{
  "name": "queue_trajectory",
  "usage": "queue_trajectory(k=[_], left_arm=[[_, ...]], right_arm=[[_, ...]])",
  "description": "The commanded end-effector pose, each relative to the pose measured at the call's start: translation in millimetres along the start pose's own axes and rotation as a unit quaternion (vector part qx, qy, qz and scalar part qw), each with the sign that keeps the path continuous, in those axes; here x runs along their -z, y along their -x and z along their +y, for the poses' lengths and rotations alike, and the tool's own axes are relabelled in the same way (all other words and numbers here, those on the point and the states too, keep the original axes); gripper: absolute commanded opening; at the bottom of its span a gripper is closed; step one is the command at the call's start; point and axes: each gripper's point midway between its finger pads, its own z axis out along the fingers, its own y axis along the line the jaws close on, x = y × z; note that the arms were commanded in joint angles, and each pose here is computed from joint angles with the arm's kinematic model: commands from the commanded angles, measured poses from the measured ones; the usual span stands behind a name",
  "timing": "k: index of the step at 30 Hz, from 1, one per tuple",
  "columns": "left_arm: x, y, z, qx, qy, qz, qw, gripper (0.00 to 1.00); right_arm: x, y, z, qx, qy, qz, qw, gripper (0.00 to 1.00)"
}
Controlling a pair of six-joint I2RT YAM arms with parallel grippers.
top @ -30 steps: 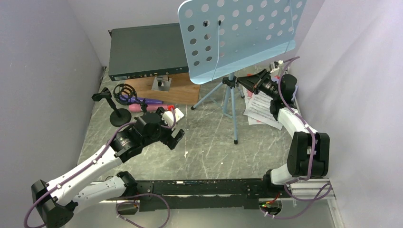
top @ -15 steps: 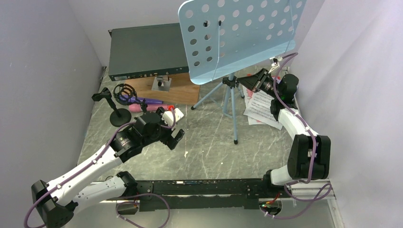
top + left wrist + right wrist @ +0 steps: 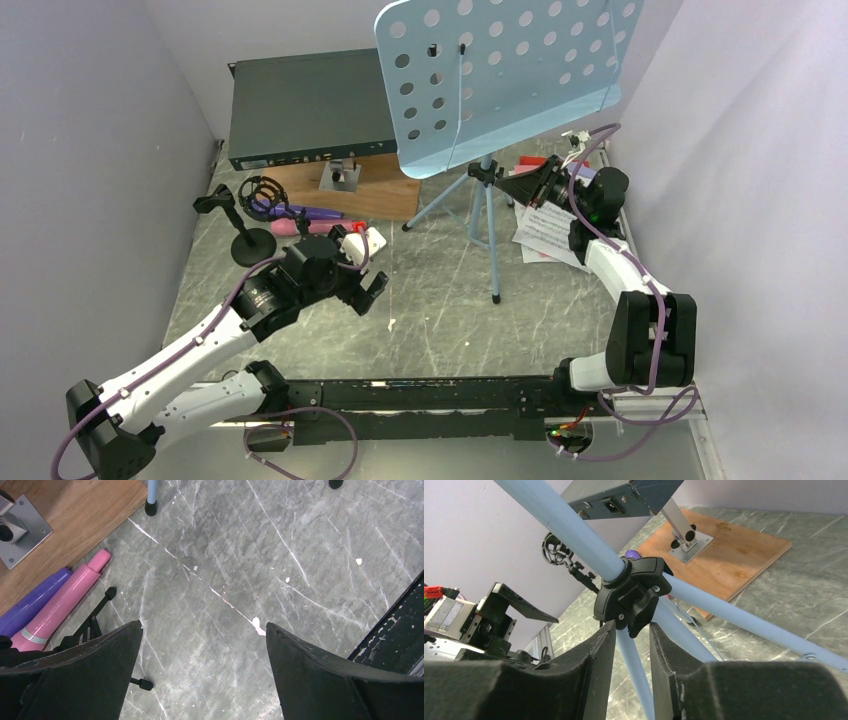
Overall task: Pack up the instrument practice props
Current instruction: Unscrew the knob on the music stand.
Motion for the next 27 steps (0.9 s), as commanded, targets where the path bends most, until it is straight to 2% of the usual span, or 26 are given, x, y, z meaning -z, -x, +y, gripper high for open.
queue_trajectory(k=[1,5,13,17,22,24,27], left_arm=[[2.5,9.3,-2.3,-0.001,-0.012,-0.015,1.000,1.00],[1.4,9.1,-2.7,0.000,-0.014,-0.013,1.000,0.99],[0.4,8.9,-2.9,0.003,-0.017,-0.012,1.000,1.00],[0.6,8.3,-2.8,0.002,-0.017,-0.011,1.000,0.99],[-0.1,8.3,-2.9,0.003,-0.019,-0.011,1.000,0.99],[-0.3,7.8,-3.1,0.003,-0.019,-0.009,1.000,0.99],[-0.5,7.6,-3.6,0.003,-0.020,-0.009,1.000,1.00]], right_arm=[[1.2,5.8,14.9,0.040,0.025,0.000,0.999,0.34],[-0.6,9.8,13.4,0.047,0.025,-0.003,0.999,0.33],[-5.4,14.5,13.9,0.099,0.048,-0.012,0.994,0.18],[-4.5,14.1,14.0,0.137,0.058,-0.029,0.988,0.15],[-3.8,14.2,9.7,0.201,0.054,-0.040,0.977,0.09],[-4.3,13.1,8.9,0.235,0.058,-0.036,0.970,0.01],[-3.8,11.6,8.0,0.295,0.057,-0.031,0.953,0.00]])
